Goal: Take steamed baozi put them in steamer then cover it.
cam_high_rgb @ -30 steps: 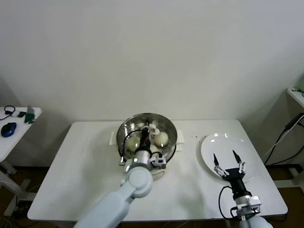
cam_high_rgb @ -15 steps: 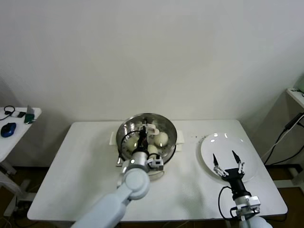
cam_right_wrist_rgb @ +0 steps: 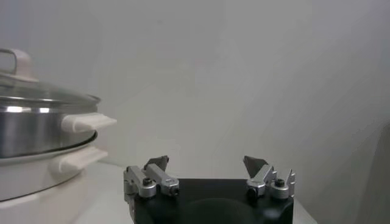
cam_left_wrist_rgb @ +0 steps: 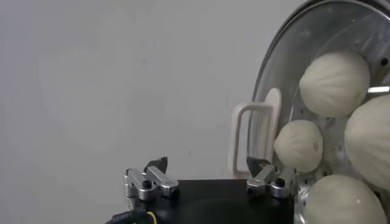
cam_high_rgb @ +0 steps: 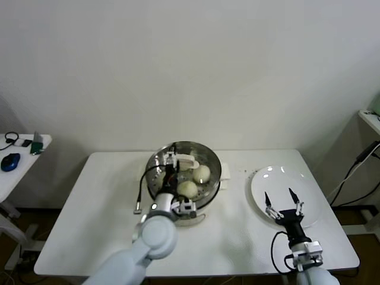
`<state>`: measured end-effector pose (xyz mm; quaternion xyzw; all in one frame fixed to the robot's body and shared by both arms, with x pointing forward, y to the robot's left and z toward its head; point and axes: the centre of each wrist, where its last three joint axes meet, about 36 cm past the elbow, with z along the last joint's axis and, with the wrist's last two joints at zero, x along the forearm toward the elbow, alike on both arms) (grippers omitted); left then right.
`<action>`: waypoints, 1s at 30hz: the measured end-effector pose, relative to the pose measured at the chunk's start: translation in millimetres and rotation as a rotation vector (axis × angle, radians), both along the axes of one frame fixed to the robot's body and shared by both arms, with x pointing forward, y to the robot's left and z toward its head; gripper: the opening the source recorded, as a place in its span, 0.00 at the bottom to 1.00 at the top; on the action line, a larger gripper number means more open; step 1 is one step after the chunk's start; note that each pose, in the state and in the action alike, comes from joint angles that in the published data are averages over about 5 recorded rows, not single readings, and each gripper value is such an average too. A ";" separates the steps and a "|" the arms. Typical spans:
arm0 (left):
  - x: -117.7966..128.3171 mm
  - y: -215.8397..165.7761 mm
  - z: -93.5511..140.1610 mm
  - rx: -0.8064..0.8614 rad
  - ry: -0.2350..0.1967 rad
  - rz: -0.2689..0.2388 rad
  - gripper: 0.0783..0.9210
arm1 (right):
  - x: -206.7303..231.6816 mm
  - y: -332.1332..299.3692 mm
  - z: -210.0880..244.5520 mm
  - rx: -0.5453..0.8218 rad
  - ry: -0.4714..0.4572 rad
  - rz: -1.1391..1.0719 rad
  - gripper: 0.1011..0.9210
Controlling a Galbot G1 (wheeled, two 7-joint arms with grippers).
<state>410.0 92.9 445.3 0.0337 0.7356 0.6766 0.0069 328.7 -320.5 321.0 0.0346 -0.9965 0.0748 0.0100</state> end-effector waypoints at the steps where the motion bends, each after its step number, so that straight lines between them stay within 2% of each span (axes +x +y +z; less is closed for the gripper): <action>1: -3.1 1.9 1.7 -0.007 0.000 -0.001 0.87 | 0.5 0.8 1.3 -0.001 0.003 -0.002 0.88; 11: -37.5 27.5 18.1 -0.118 -0.010 0.010 0.88 | -1.0 4.1 9.8 0.003 0.032 -0.010 0.88; 15: -46.9 44.6 25.7 -0.205 -0.031 0.047 0.88 | -4.1 4.5 10.5 0.007 0.037 -0.007 0.88; 18: -50.0 61.4 30.7 -0.295 -0.040 0.100 0.88 | -7.0 3.9 11.2 0.010 0.040 0.000 0.88; 22: -51.7 91.0 32.9 -0.437 -0.017 0.185 0.88 | -10.5 2.6 12.6 0.016 0.043 0.011 0.88; 24: -53.0 108.5 31.0 -0.519 0.005 0.213 0.88 | -12.5 1.7 12.7 0.020 0.047 0.016 0.88; 27: -56.3 137.3 22.2 -0.655 0.038 0.226 0.88 | -15.5 0.4 12.0 0.028 0.054 0.027 0.88; 30: -62.1 166.9 6.5 -0.796 0.057 0.216 0.88 | -18.3 -1.1 10.9 0.036 0.061 0.039 0.88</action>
